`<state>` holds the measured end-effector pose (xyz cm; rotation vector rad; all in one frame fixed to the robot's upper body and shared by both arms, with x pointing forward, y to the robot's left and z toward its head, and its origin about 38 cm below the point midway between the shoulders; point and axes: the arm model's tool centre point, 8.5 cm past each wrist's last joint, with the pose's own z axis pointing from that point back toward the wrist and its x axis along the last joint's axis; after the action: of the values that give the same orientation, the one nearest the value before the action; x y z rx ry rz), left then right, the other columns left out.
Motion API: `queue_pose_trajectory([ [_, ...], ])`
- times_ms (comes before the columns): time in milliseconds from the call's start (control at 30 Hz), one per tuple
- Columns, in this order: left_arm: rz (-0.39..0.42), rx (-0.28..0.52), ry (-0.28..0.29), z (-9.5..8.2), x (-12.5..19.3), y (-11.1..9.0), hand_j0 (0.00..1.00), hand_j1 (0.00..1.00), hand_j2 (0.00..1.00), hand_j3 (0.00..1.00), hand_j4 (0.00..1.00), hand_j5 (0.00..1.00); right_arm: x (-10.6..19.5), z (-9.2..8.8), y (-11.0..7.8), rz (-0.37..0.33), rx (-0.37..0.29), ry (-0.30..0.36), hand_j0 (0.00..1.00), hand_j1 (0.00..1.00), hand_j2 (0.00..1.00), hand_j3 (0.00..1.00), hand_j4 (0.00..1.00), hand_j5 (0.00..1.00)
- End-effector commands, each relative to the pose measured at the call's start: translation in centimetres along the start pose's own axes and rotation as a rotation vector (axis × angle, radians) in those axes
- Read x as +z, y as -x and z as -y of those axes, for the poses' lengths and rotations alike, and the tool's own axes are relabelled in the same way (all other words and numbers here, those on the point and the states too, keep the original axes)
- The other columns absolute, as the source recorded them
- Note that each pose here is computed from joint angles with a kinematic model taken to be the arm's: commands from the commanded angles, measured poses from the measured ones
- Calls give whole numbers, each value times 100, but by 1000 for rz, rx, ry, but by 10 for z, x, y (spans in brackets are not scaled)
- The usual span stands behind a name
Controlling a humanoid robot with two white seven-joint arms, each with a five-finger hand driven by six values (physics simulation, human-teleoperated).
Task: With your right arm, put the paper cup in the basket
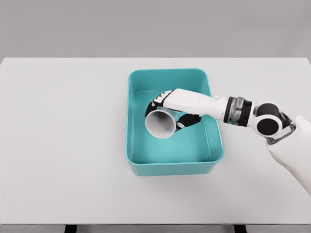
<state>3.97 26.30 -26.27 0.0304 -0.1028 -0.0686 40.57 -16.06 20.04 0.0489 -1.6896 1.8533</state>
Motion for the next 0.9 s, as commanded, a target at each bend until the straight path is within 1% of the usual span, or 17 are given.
queue_pose_trajectory([
  [0,0,0,0,0,0,0,100,100,100,100,100,100,4,-4,4,-20,6,-21,47,47,47,47,47,47],
  [100,0,0,0,0,0,0,100,100,100,100,100,100,8,-4,6,-30,9,-28,47,47,47,47,47,47],
  [133,0,0,0,0,0,0,100,100,100,100,100,100,9,-7,7,-33,11,-43,47,47,47,47,47,47],
  [233,0,0,0,0,0,0,100,100,100,100,100,100,10,-9,8,-41,15,-53,48,48,48,48,48,48],
  [267,0,0,0,0,0,0,100,100,100,100,100,100,10,-11,8,-42,14,-58,52,52,52,52,52,52],
  [333,0,0,0,0,0,0,100,100,100,100,100,100,10,-12,9,-48,15,-61,73,73,73,73,73,73],
  [400,0,-1,0,0,0,0,100,100,100,100,100,100,10,-12,9,-52,15,-63,84,84,84,84,84,84],
  [433,0,0,0,0,0,0,100,100,100,100,100,100,10,-12,9,-56,23,-66,86,86,86,86,86,86],
  [467,0,0,0,0,0,0,100,100,100,100,100,100,10,-12,9,-60,30,-68,87,87,87,87,87,87],
  [767,0,0,0,0,0,0,100,100,100,100,100,100,11,-9,7,-61,42,-65,88,88,88,88,88,88],
  [833,0,0,0,0,0,0,100,100,100,100,100,100,14,-4,5,-61,59,-64,88,88,88,88,88,88],
  [867,0,0,0,0,0,0,100,100,100,100,100,100,20,0,3,-66,78,-64,95,95,95,95,95,95],
])
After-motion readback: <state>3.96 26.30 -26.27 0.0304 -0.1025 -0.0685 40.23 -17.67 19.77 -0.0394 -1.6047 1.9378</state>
